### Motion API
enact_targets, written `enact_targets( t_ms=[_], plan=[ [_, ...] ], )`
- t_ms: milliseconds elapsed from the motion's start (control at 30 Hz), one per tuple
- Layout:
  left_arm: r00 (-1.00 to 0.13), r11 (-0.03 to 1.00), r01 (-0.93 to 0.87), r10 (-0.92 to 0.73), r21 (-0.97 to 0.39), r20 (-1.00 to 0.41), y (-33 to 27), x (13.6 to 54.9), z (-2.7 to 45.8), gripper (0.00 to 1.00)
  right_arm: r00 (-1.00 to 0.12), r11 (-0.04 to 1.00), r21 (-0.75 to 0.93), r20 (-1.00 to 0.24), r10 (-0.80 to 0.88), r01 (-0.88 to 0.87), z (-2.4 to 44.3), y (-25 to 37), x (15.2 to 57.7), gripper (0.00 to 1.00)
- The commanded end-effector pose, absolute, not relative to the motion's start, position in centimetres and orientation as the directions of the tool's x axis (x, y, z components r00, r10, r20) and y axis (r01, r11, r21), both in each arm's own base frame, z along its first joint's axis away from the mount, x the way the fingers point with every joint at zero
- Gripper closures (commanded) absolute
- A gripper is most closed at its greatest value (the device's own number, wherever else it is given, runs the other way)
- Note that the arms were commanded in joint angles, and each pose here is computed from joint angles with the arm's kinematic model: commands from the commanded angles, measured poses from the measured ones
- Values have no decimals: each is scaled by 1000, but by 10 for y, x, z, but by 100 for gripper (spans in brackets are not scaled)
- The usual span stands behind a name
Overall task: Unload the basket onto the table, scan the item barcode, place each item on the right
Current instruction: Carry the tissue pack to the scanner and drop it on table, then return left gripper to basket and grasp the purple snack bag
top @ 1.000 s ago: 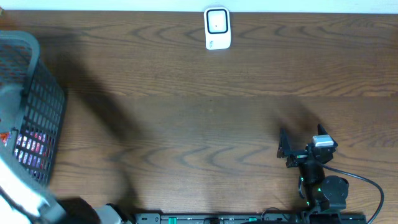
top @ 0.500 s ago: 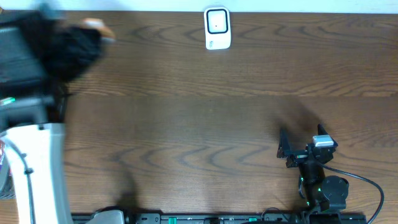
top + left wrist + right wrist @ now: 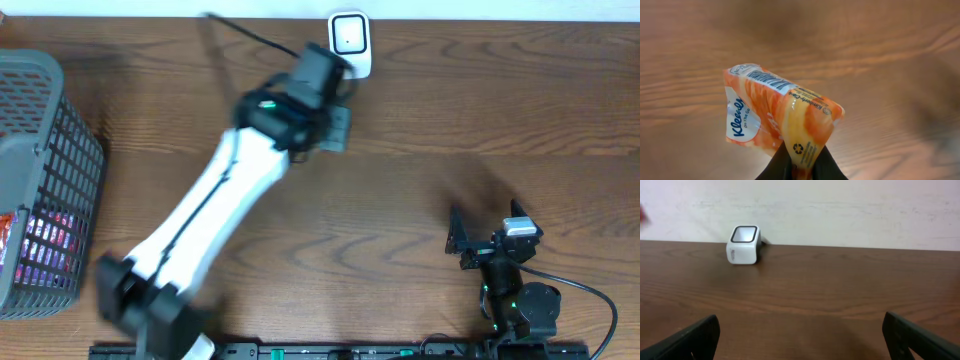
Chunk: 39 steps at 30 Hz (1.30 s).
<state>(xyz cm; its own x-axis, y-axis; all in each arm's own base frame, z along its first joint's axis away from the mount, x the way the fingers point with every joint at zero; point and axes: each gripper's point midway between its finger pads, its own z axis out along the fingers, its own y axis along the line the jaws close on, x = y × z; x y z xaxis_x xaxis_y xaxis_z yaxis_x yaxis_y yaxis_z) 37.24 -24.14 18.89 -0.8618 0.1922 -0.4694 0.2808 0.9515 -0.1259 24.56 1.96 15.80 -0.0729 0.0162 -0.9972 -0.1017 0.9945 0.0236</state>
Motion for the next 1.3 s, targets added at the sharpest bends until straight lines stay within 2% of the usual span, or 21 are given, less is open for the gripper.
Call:
enact_targets(
  t_ms=[0,67,133,200,267,333,433,567,700,800,833,933,1067,1200,1267],
  plan=[
    [-890,961,269,223,-62,-397,-251,374,142,93,-73,995,34,-997,27,-95,158,18,245,1],
    [-916,971,233,198,-62,-348,-257,372,118,92,-73,995,34,-997,27,-96,158,18,245,1],
    [-932,975,214,188,-54,-309,-260,370,99,83,-73,995,34,-997,27,-95,158,18,245,1],
    [-938,975,216,196,-42,-285,-260,367,89,64,-73,995,34,-997,27,-95,158,18,245,1],
    [-940,976,216,197,-39,-279,-259,366,88,40,-73,995,34,-997,27,-95,158,18,245,1],
    [-936,976,214,191,-45,-295,-258,368,97,22,-73,995,34,-997,27,-95,158,18,245,1],
    [-916,971,236,207,-45,-344,-250,377,126,21,-73,995,34,-997,27,-95,158,18,245,1],
    [-861,984,176,162,16,-482,-211,398,194,20,-73,995,34,-997,27,-95,158,18,245,1],
    [-762,999,-15,22,51,-647,-137,418,271,20,-73,995,34,-997,27,-95,158,18,245,1],
    [-674,981,-193,-118,20,-729,-61,419,317,20,-73,995,34,-997,27,-95,158,18,245,1],
    [-644,966,-258,-170,3,-746,-33,417,328,15,-73,995,34,-997,27,-95,158,18,245,1],
    [-525,874,-482,-348,-66,-777,55,401,351,13,-73,995,34,-997,27,-95,158,18,245,1],
    [-358,680,-725,-512,-114,-781,162,359,361,13,-73,995,34,-997,27,-96,158,18,245,1],
    [-273,502,-860,-607,-94,-746,232,310,348,13,-73,995,34,-997,27,-95,158,18,245,1],
    [-253,455,-884,-656,-105,-712,250,294,335,13,-73,995,34,-997,27,-95,158,18,245,1]
  ],
)
